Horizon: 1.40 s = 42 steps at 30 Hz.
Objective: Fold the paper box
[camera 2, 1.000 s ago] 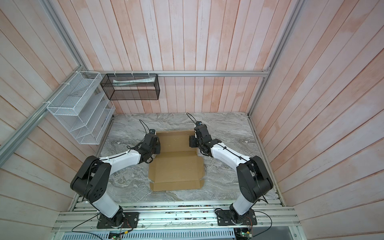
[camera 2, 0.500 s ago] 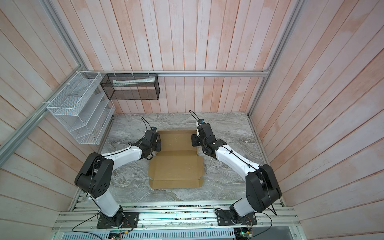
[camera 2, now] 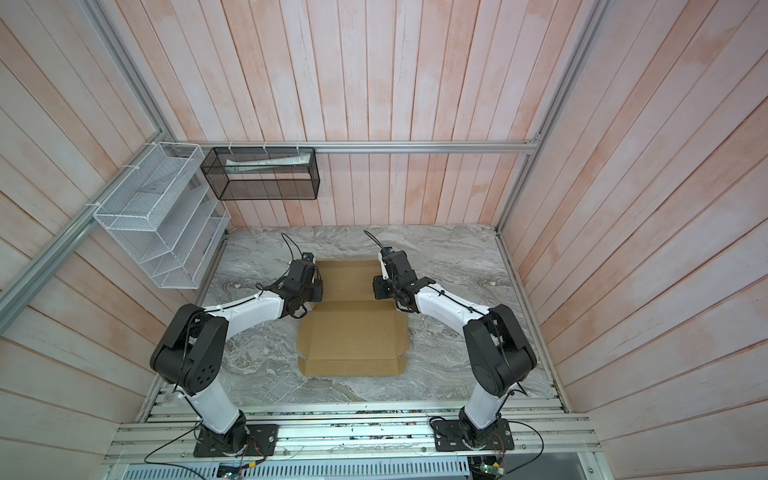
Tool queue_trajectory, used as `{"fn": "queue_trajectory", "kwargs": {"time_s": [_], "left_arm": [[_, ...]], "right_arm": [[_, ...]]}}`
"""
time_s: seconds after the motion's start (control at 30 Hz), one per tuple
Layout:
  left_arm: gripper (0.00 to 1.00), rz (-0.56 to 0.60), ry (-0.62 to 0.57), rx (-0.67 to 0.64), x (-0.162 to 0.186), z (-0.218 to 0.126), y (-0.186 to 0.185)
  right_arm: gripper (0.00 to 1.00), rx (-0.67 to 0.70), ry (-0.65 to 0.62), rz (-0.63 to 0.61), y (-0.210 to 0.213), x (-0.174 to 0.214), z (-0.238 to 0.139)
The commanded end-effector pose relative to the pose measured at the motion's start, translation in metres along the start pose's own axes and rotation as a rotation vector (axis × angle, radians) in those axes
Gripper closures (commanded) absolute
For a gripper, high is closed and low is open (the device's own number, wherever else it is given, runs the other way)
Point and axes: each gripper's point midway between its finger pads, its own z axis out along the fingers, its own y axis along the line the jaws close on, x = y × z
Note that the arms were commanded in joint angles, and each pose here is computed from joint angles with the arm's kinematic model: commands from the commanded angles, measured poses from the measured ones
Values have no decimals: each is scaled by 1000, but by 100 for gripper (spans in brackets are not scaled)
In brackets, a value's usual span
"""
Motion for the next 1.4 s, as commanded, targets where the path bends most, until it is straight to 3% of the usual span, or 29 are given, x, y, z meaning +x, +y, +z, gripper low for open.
{"fn": "queue_trajectory", "kwargs": {"time_s": [0.0, 0.57, 0.97, 1.37], "left_arm": [[100, 20, 151, 16, 50, 13, -1], [100, 28, 167, 32, 51, 15, -4], [92, 24, 159, 40, 45, 14, -6], [76, 7, 154, 42, 41, 13, -7]], "right_arm": [[60, -33, -27, -33, 11, -17, 7], [63, -11, -9, -48, 7, -21, 51], [64, -5, 26, -34, -2, -12, 68], [64, -12, 65, -34, -6, 1, 84]]}}
